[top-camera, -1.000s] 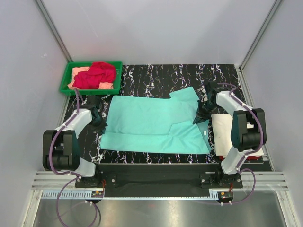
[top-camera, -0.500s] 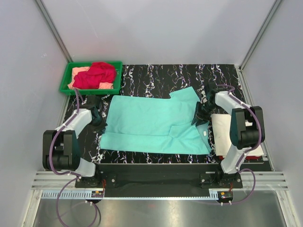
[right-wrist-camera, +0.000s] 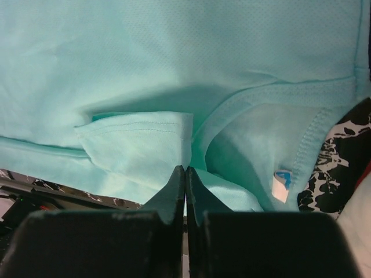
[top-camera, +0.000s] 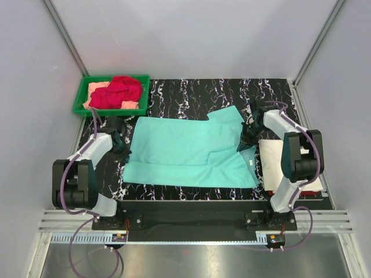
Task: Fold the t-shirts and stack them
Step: Fold the tshirt
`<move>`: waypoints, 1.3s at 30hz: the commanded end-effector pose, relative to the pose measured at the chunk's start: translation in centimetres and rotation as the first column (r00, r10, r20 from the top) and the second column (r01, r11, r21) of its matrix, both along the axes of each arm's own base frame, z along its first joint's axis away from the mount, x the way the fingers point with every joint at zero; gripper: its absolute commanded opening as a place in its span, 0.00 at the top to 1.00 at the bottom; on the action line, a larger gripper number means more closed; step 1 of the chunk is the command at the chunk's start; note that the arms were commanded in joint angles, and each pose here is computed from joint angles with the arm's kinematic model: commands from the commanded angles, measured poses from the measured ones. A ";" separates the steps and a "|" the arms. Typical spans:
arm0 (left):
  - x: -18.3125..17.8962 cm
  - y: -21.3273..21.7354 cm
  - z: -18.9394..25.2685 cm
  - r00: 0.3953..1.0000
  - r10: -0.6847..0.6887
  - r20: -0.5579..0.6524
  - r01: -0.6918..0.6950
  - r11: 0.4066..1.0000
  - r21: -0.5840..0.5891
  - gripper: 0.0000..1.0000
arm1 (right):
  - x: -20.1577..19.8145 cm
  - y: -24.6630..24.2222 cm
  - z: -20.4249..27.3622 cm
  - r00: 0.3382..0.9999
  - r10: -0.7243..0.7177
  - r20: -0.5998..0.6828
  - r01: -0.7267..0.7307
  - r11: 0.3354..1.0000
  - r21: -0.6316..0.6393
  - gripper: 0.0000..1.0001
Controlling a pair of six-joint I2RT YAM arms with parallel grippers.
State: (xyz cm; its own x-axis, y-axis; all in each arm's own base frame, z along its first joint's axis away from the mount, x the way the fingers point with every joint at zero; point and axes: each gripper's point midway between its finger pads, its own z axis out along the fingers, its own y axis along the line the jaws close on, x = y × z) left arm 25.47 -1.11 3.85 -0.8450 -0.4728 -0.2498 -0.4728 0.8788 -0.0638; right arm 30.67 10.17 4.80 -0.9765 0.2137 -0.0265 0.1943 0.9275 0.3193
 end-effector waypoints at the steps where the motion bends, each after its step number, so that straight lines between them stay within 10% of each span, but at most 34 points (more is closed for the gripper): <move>1: 2.7 -0.4 2.8 0.993 -0.001 0.122 0.005 1.000 -0.031 1.00 | 0.7 0.5 3.9 0.995 -0.013 0.095 0.011 1.000 0.021 1.00; 39: 5.2 0.7 -0.2 0.997 -0.014 0.072 0.012 0.999 0.035 1.00 | 2.6 -0.9 3.8 0.989 -0.012 0.149 0.022 0.998 -0.067 1.00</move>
